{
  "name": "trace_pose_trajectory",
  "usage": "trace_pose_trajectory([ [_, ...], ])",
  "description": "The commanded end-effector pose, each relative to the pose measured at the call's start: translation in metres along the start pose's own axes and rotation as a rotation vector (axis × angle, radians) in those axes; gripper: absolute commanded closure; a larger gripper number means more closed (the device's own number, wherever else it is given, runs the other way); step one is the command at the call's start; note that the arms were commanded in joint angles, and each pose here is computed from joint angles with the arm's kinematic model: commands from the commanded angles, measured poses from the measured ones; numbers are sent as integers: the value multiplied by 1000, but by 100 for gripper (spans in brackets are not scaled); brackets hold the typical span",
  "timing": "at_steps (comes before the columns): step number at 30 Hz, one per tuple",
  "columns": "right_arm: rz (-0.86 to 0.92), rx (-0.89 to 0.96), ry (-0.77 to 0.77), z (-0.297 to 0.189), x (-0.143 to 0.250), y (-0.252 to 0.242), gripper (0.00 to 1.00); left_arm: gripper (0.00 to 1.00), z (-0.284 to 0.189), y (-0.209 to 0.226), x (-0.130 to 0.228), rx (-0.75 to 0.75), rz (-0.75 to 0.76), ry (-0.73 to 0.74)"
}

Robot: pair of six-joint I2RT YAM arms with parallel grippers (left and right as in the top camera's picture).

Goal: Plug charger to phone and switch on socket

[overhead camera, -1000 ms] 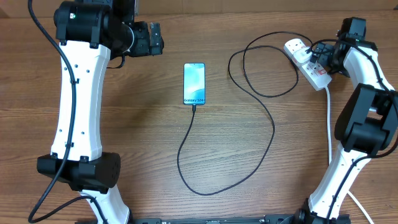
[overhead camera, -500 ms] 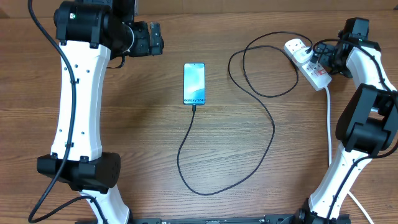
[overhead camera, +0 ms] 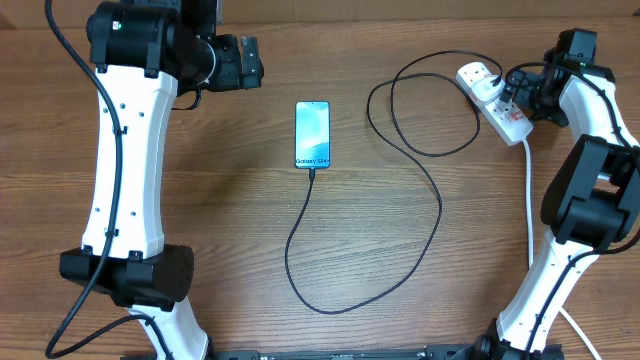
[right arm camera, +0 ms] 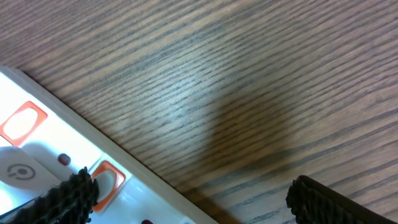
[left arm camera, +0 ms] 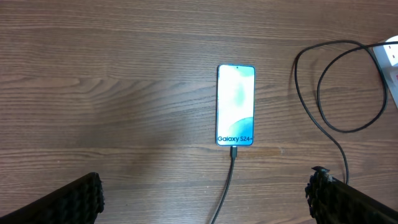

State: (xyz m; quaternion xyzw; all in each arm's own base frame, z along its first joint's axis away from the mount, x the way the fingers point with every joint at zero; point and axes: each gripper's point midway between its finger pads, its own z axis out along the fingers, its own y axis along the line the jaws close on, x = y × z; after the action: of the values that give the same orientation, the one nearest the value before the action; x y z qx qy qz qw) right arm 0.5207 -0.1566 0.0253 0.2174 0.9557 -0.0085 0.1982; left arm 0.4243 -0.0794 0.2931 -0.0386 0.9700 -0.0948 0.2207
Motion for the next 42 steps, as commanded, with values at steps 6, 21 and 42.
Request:
trace_pose_trajectory([
  [6,-57,-85,128,27,38,24,0,0,4,-1,2,-9,6,11],
  [21,176,-53,-180,-222,-8,8,0,0,4,-1,2,-9,6,10],
  [42,-63,-245,-99,-404,218,61,0,0,4,-1,2,-9,6,11],
])
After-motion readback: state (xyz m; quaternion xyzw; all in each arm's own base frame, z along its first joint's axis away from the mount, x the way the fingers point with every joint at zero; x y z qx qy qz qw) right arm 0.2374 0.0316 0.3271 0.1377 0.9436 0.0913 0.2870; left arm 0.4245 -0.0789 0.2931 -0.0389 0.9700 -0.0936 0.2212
